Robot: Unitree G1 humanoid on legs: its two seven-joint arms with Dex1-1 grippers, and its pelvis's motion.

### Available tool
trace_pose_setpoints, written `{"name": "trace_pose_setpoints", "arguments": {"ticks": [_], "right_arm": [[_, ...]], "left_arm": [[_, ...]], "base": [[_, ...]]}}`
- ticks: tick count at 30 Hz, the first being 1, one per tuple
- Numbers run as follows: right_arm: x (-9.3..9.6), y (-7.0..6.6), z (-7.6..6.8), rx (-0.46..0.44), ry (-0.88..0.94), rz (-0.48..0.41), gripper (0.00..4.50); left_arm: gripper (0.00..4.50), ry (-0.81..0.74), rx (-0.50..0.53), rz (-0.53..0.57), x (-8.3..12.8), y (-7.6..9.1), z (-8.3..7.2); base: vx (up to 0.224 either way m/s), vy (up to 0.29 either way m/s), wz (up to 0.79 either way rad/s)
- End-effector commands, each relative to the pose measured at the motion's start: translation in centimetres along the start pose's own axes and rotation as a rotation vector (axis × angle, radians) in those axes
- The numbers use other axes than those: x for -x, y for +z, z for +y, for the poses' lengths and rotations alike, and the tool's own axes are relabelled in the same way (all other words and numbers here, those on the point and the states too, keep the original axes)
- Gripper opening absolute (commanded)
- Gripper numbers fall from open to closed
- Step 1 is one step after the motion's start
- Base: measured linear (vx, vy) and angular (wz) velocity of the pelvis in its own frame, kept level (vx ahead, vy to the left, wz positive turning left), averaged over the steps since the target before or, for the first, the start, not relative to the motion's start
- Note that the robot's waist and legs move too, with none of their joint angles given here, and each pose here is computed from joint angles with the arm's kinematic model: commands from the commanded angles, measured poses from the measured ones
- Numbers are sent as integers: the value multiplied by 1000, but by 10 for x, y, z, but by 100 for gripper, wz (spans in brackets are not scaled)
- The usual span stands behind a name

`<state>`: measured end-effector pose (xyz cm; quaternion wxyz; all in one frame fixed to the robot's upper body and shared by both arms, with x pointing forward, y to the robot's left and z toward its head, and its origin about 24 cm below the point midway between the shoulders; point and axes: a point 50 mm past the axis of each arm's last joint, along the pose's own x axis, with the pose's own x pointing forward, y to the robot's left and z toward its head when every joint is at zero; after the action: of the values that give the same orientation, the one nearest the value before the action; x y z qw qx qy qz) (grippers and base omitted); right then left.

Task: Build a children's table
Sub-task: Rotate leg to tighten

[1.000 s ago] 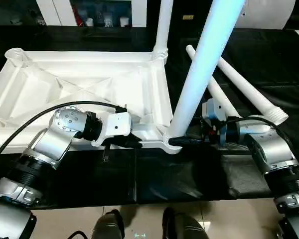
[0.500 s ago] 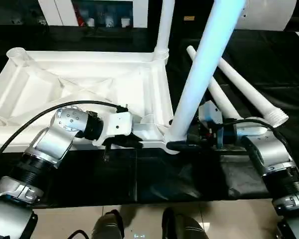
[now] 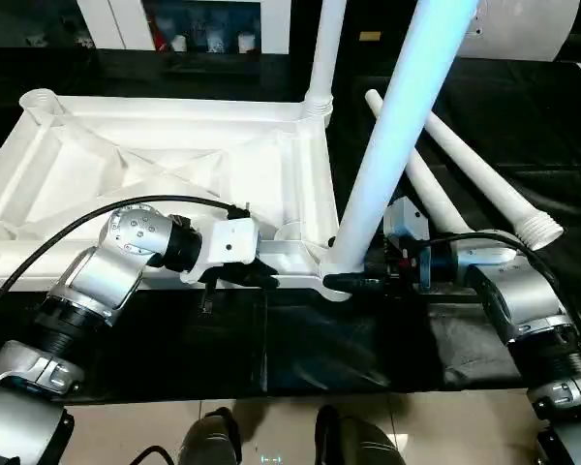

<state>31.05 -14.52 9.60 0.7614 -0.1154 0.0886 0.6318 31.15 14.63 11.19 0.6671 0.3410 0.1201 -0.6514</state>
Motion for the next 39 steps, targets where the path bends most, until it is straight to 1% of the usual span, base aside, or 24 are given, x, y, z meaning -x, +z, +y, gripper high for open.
{"name": "trace_pose_setpoints", "arguments": {"ticks": [1,3,6,7,8,9,10,11,13,15,16,20,21,23,24,25,26,27,28,31,33,37,38,39], "right_arm": [[-1,-4,5,-35,28,-10,278],[-2,-6,8,-55,30,-12,277],[-8,-13,14,-87,-4,-6,276],[-12,-15,15,-100,-45,-13,276],[-23,-18,17,-131,-139,-38,276],[-23,-18,17,-131,-139,-38,276],[-30,-19,16,-158,-208,-64,276],[-42,-17,15,-214,-312,-109,276],[-53,-15,13,-272,-408,-147,276],[-68,-12,11,-321,-540,-186,276],[-68,-12,11,-322,-542,-186,275],[-86,-4,8,-391,-716,-243,275],[-90,-1,5,-410,-788,-247,275],[-91,0,2,-408,-826,-245,275],[-91,1,2,-404,-832,-247,275],[-90,1,2,-407,-823,-252,310],[-87,0,1,-397,-814,-251,331],[-87,0,1,-396,-812,-251,331],[-81,-2,2,-382,-794,-250,345],[-72,-5,1,-354,-781,-247,374],[-54,-8,-1,-289,-748,-243,391],[-29,-8,-2,-199,-650,-224,427],[-25,-7,-1,-189,-618,-225,427],[-18,-6,-2,-161,-581,-212,444]], "left_arm": [[0,-73,6,53,-5,-7,-9],[0,-58,32,43,-5,-8,-10],[0,15,109,13,-7,-7,-12],[0,49,143,-7,-9,-6,-13],[0,117,199,-32,-12,-3,-15],[0,117,199,-32,-12,-3,-15],[0,161,222,-43,-15,0,-16],[0,245,264,-59,-20,5,-15],[0,318,308,-77,-26,11,-13],[0,425,364,-106,-37,23,-9],[0,426,365,-107,-37,23,-9],[0,553,423,-161,-54,48,-2],[0,592,416,-169,-59,57,1],[0,592,398,-166,-62,61,1],[0,587,395,-164,-62,62,0],[0,582,380,-151,-62,61,-1],[0,572,361,-121,-60,56,-2],[0,570,358,-120,-59,55,-3],[0,550,345,-101,-56,50,-4],[0,530,339,-80,-51,42,-7],[0,479,311,-42,-44,31,-10],[0,384,261,-32,-34,21,-15],[0,366,251,-28,-32,20,-16],[0,334,244,-21,-29,16,-17]], "base": [[0,0,0],[0,0,0],[0,0,0],[0,0,0],[0,0,0],[0,0,0],[0,0,0],[0,0,0],[0,0,0],[-26,10,-5],[0,0,0],[0,0,0],[0,0,0],[0,0,0],[0,0,0],[0,0,0],[0,0,0],[0,0,0],[0,0,0],[0,0,0],[0,0,0],[0,0,0],[0,0,0],[0,0,0]]}}
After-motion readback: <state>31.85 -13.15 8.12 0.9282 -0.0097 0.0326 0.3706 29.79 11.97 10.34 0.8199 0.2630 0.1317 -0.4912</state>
